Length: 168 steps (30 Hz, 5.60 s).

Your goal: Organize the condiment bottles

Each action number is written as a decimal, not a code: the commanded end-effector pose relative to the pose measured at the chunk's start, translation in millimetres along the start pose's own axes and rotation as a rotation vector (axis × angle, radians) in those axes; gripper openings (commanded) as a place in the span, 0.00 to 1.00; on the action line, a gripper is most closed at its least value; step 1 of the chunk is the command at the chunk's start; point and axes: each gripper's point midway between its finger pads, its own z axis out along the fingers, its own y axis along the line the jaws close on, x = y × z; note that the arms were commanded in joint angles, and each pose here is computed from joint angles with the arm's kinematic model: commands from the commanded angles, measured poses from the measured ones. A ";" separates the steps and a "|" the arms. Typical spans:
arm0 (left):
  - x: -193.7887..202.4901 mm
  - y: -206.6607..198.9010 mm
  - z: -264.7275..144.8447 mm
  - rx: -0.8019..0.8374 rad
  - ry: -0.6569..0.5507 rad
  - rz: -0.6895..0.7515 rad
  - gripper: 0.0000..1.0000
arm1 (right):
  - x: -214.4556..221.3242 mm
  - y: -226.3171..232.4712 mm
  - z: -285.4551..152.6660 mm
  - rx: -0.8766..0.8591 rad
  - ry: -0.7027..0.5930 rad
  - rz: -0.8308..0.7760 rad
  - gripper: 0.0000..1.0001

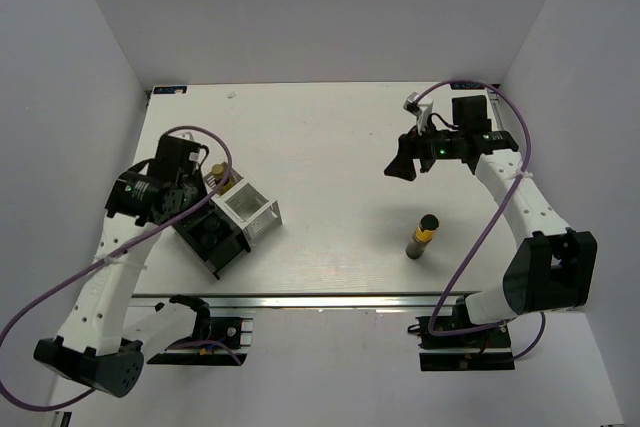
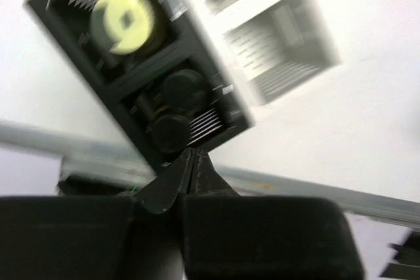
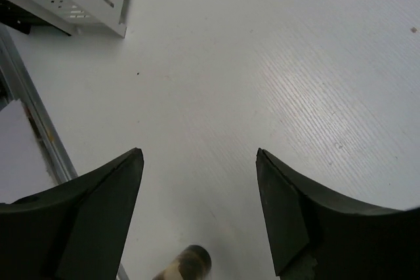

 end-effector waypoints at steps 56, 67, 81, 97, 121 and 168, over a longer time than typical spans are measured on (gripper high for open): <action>-84.7 -78.0 -94.8 0.578 -0.508 -0.024 0.80 | 82.3 73.2 -63.3 0.053 0.377 -0.262 0.00; -103.9 -61.9 -138.7 0.587 -0.675 -0.080 0.81 | -44.5 121.3 3.2 -0.101 0.189 -0.390 0.00; -87.3 -33.6 -158.3 0.571 -0.744 -0.180 0.81 | -166.5 224.7 91.6 -0.308 -0.037 -0.516 0.00; -68.7 -16.3 -157.2 0.538 -0.745 -0.209 0.83 | -142.3 257.8 159.2 -0.364 0.018 -0.560 0.00; -53.5 -9.3 -160.1 0.563 -0.746 -0.251 0.85 | -68.6 244.0 216.9 -0.327 0.189 -0.637 0.10; -84.8 -109.8 -120.3 0.852 -0.619 -0.033 0.98 | -149.1 55.5 -16.1 0.514 -0.193 -0.192 0.89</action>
